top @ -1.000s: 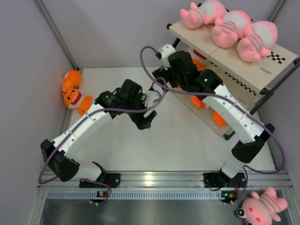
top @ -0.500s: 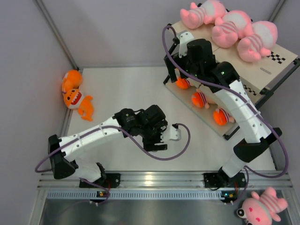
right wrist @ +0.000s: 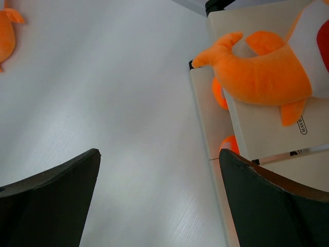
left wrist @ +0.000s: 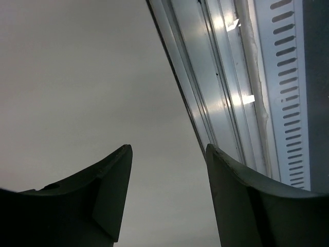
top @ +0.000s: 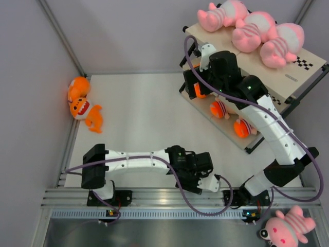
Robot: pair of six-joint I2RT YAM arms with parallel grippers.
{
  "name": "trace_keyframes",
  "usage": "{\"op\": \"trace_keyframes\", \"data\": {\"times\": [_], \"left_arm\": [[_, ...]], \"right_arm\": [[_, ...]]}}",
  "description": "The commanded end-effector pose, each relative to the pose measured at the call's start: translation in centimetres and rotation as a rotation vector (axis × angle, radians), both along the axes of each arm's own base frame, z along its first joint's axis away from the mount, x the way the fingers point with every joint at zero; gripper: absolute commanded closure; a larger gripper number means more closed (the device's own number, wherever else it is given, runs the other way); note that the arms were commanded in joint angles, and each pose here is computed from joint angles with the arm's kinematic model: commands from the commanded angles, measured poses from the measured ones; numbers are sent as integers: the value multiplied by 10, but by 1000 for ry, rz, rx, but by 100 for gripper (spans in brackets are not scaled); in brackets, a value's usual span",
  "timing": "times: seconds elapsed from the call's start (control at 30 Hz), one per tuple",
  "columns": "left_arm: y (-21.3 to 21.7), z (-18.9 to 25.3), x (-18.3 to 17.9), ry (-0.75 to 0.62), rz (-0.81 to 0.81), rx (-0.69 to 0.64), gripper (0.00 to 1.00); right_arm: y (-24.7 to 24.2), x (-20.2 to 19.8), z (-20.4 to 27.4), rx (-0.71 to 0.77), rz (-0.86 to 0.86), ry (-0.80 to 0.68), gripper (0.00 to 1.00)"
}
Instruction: Place and organize the stuffed toys onto the shelf
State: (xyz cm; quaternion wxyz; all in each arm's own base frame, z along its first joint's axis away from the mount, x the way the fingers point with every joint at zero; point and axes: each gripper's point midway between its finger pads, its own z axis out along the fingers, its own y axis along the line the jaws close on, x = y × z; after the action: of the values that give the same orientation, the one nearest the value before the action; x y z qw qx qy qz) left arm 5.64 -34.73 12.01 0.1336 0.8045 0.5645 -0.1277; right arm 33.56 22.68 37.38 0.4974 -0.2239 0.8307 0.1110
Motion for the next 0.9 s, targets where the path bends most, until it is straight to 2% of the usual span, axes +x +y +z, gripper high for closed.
{"op": "trace_keyframes", "data": {"times": [0.0, 0.17, 0.27, 0.47, 0.63, 0.8, 0.87], "left_arm": [[-37, -2, -14, -60, -51, -55, 36], [-66, -17, -53, -50, -143, -76, 38], [-93, -7, -71, -81, -182, -131, 37], [-142, 3, -84, -79, -184, -215, 37], [-155, -2, -101, -85, -272, -230, 36], [-168, -6, -141, -68, -365, -249, 35], [-189, 12, -152, -53, -364, -315, 35]], "right_arm": [[-4, -7, 30, 91, 6, -64, 1], [5, -20, 28, 115, 83, -32, 1], [5, -24, 34, 125, 100, -39, 1], [3, -31, 45, 152, 103, -49, 1], [7, -41, 45, 173, 139, -16, 0], [5, -46, 41, 161, 157, -19, 0], [6, -47, 43, 170, 166, -22, 1]]}}
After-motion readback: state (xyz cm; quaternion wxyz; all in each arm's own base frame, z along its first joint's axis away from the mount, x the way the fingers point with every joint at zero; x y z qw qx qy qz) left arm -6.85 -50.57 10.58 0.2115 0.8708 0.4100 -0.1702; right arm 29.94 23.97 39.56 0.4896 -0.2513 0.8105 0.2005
